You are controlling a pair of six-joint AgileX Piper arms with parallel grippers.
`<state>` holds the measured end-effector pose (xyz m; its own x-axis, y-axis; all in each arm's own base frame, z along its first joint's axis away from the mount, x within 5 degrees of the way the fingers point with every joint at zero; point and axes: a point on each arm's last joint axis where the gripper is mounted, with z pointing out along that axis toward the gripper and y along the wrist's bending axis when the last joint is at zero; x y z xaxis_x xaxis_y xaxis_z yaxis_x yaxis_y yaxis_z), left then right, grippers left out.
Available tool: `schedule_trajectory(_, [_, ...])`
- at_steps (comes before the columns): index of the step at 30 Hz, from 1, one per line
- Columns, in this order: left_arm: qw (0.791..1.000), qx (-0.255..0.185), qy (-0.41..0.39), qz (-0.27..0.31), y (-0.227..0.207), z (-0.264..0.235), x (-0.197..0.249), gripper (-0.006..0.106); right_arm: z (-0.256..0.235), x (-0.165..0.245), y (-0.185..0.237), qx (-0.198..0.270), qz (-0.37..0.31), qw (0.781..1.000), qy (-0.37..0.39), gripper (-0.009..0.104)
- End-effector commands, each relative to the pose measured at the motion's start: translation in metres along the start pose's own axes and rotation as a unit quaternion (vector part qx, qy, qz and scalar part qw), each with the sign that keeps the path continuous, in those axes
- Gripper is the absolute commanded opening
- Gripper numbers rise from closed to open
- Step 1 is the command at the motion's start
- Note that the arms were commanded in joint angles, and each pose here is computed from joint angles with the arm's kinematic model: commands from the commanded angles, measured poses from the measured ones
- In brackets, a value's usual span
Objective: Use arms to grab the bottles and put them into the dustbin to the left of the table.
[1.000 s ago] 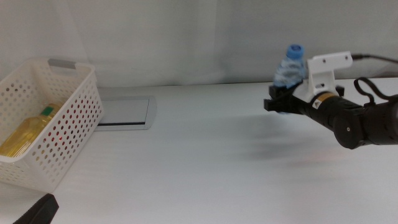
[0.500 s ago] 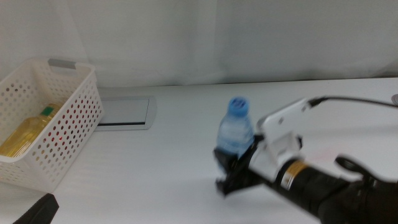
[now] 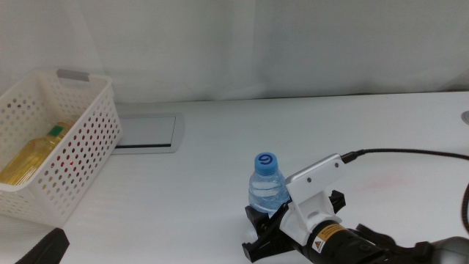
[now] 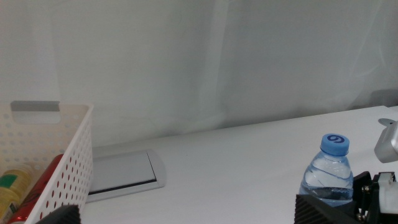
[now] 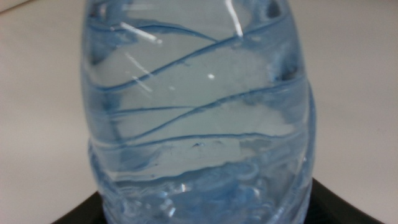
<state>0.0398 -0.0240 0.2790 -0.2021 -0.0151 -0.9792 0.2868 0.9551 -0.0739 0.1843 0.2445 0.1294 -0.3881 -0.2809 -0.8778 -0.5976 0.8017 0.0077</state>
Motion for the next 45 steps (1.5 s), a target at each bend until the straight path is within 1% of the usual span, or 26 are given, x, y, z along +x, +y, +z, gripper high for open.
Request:
schedule_trajectory(1, [1.0, 0.004, 0.002, -0.011, 0.0, 0.002, 0.001, 0.089, 0.003, -0.007, -0.002, 0.015, 0.017, 0.998, -0.055, -0.002])
schedule_trajectory(5, [1.0, 0.004, 0.002, -0.011, 0.0, 0.002, 0.001, 0.089, 0.01, 0.003, -0.002, 0.018, 0.045, 0.998, -0.041, -0.002])
schedule_trajectory(11, [1.0, 0.004, 0.002, -0.011, 0.0, 0.002, 0.001, 0.089, 0.015, 0.012, -0.003, 0.022, 0.047, 0.998, -0.03, -0.002])
schedule_trajectory(19, [1.0, 0.004, 0.002, -0.011, 0.0, 0.002, 0.001, 0.089, 0.015, 0.01, -0.004, 0.023, 0.056, 0.997, -0.037, -0.002])
schedule_trajectory(21, [1.0, 0.004, 0.002, -0.011, 0.0, 0.002, 0.001, 0.089, 0.015, 0.01, -0.004, 0.024, 0.055, 0.997, -0.041, 0.007])
schedule_trajectory(22, [1.0, 0.004, 0.002, -0.011, 0.0, 0.002, 0.001, 0.089, 0.015, 0.01, -0.004, 0.024, 0.055, 0.997, -0.041, 0.036])
schedule_trajectory(23, [1.0, 0.004, 0.002, -0.011, 0.0, 0.002, 0.001, 0.089, 0.015, 0.01, -0.004, 0.024, 0.055, 0.997, -0.041, 0.044])
schedule_trajectory(24, [1.0, 0.004, 0.002, -0.011, 0.0, 0.002, 0.001, 0.089, 0.015, 0.009, -0.004, 0.024, 0.055, 0.997, -0.043, 0.066])
schedule_trajectory(26, [1.0, 0.004, 0.002, -0.011, 0.0, 0.002, 0.001, 0.089, 0.015, 0.009, -0.004, 0.024, 0.055, 0.997, -0.043, 0.083])
schedule_trajectory(27, [1.0, 0.004, 0.002, -0.011, 0.0, 0.002, 0.001, 0.089, 0.015, 0.009, -0.004, 0.024, 0.055, 0.997, -0.043, 0.089])
schedule_trajectory(29, [1.0, 0.004, 0.002, -0.011, 0.0, 0.002, 0.001, 0.089, 0.015, 0.009, -0.004, 0.024, 0.055, 0.997, -0.043, 0.094])
schedule_trajectory(32, [1.0, 0.004, 0.002, -0.011, 0.0, 0.002, 0.001, 0.089, 0.014, 0.008, -0.004, 0.024, 0.057, 0.997, -0.045, 0.094])
schedule_trajectory(35, [1.0, 0.004, 0.0, -0.011, 0.0, 0.002, 0.001, 0.087, 0.007, -0.002, -0.003, 0.015, 0.052, 0.997, -0.046, 0.094])
schedule_trajectory(40, [1.0, 0.003, 0.0, -0.011, 0.0, 0.002, 0.001, 0.087, -0.014, -0.023, -0.002, -0.002, 0.051, 0.998, -0.029, 0.094])
schedule_trajectory(43, [1.0, 0.003, -0.002, -0.011, 0.0, 0.002, 0.0, 0.087, -0.036, -0.04, -0.002, -0.025, 0.034, 0.999, -0.013, 0.094])
schedule_trajectory(45, [1.0, 0.003, -0.002, -0.011, 0.0, 0.002, 0.0, 0.087, -0.05, -0.05, -0.002, -0.036, 0.024, 0.999, -0.016, 0.094])
